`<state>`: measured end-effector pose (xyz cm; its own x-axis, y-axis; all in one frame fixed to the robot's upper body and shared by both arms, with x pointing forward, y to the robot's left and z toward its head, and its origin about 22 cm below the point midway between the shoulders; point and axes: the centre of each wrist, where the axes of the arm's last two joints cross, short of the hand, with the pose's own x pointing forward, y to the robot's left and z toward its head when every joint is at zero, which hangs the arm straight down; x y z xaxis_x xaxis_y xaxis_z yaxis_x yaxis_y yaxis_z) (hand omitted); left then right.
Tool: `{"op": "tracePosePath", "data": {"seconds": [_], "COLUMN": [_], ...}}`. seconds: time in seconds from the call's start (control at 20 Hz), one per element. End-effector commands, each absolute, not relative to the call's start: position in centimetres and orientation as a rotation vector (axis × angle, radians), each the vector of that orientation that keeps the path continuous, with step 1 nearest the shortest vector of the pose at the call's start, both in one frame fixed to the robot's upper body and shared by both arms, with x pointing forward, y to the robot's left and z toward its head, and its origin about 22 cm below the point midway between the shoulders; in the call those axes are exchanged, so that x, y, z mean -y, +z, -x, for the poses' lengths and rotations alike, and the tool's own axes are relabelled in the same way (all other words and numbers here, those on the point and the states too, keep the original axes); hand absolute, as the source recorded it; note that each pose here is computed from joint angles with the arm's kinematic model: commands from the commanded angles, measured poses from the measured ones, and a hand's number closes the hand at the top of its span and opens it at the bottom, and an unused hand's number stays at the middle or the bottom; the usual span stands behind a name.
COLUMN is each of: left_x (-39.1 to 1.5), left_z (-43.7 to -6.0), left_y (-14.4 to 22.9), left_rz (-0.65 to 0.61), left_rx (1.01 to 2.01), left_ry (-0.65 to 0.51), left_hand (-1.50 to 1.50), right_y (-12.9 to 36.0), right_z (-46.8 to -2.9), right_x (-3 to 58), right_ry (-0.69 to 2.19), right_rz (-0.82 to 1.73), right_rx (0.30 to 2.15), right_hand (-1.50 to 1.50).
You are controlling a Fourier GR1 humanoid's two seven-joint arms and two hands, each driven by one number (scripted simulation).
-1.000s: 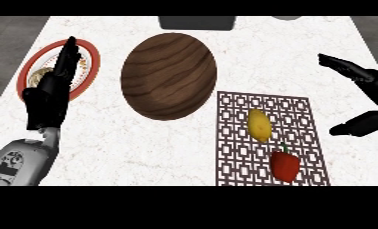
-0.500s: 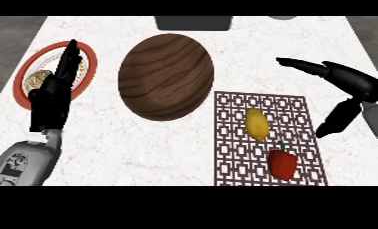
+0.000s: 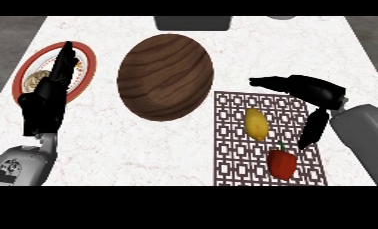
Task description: Pick the lemon from the placemat and place it in the bowl
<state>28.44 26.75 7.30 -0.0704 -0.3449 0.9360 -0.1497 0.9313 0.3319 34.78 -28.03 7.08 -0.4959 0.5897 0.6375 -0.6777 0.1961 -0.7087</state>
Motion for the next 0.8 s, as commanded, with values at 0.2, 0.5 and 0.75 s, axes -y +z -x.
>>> {"op": "tracePosePath", "data": {"seconds": [0.2,0.5,0.75], "left_x": [-26.9,-25.7,-27.3], "left_z": [-29.0,-30.2,-29.6], "left_y": [8.8,7.5,7.5], "left_rz": [-0.397,-0.387,-0.397], "left_rx": [1.653,1.66,1.646], "left_ry": [-0.172,-0.183,-0.189], "left_hand": [0.0,0.0,0.0], "right_y": [4.5,2.6,0.2], "right_z": [-33.4,-33.9,-34.1], "right_x": [23.4,23.8,23.5], "right_ry": [1.616,1.614,1.644], "right_rz": [0.019,0.016,-0.003], "right_rx": [1.281,1.266,1.25], "right_hand": [-1.5,-1.5,-1.5]}}
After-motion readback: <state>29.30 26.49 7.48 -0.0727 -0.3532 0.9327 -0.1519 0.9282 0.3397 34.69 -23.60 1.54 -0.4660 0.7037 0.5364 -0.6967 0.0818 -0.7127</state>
